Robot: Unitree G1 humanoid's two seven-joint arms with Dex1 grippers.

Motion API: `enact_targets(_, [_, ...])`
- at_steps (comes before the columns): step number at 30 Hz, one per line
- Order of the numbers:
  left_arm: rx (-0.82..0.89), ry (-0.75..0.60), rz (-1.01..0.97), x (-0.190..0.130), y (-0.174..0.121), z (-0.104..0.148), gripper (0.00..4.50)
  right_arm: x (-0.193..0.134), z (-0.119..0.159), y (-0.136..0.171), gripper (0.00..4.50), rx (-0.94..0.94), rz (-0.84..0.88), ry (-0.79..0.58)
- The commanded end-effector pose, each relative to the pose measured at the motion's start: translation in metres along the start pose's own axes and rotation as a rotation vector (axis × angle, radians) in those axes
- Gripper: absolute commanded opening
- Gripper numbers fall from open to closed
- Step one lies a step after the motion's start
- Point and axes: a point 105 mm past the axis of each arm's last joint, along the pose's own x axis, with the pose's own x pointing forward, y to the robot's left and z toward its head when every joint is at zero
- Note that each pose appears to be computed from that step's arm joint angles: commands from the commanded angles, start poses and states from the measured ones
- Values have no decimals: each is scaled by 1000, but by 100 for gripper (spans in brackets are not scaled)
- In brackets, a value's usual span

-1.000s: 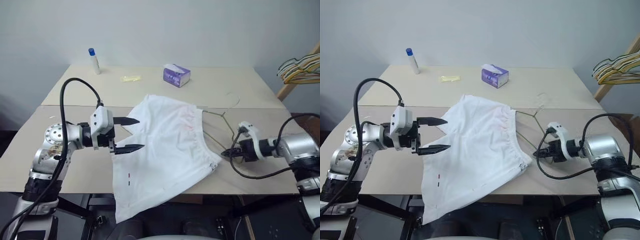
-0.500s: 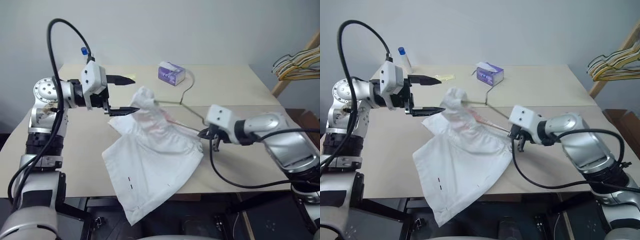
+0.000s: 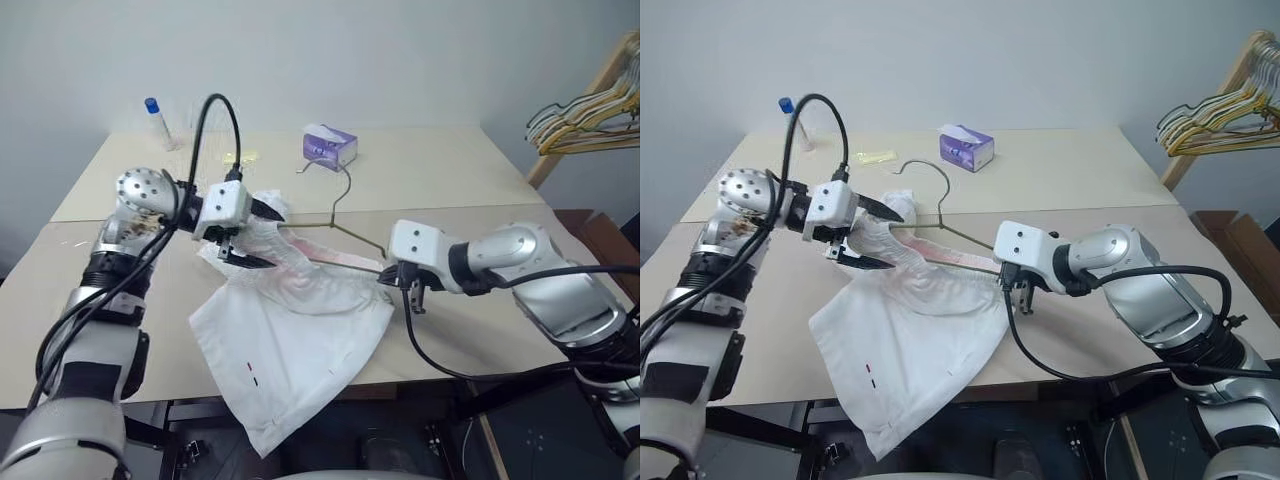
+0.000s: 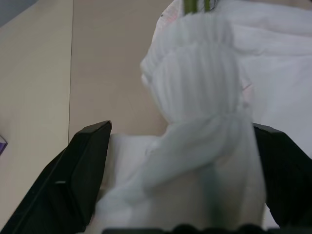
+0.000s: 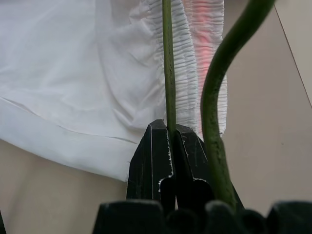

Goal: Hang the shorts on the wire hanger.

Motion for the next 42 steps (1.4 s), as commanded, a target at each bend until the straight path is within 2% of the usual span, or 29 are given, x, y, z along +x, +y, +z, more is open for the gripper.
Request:
enact_targets(1, [28,-18,-14,-3,2,6,328,-10,12,-6,0,-40,-31,-18])
enact_targets(11, [-1,-29,3,-1,1,2,3,-10,14,-14,0,-34,-44,-36])
enact_targets(15, [-34,-51,11,-1,0,3,1,-12,14,-15,0,-47,-60,-52])
enact_targets(16, [-51,-53,13,-1,-1,3,0,-14,12,-16,58,-45,-72,-49])
enact_targets(18, [-74,-63,18,-3,-2,2,0,-20,7,-20,110,-26,-103,-45])
enact_targets(20, [-104,-65,33,-5,-4,1,0,-32,-2,-30,179,22,-175,-43])
enact_targets(23, [-172,-77,58,-12,-12,-4,0,-64,-23,-45,281,149,-314,-52])
enact_targets(28, [-269,-111,101,-17,-16,-5,0,-92,-46,-38,446,365,-404,-141])
enact_targets(32, [-333,-136,139,-16,-15,-5,0,-73,-65,-12,446,525,-353,-228])
enact_targets(34, [-337,-131,141,-15,-15,-6,0,-50,-61,-5,446,578,-313,-288])
enact_targets(42, [-326,-123,143,-17,-13,-3,0,27,-39,-1,446,690,-169,-366])
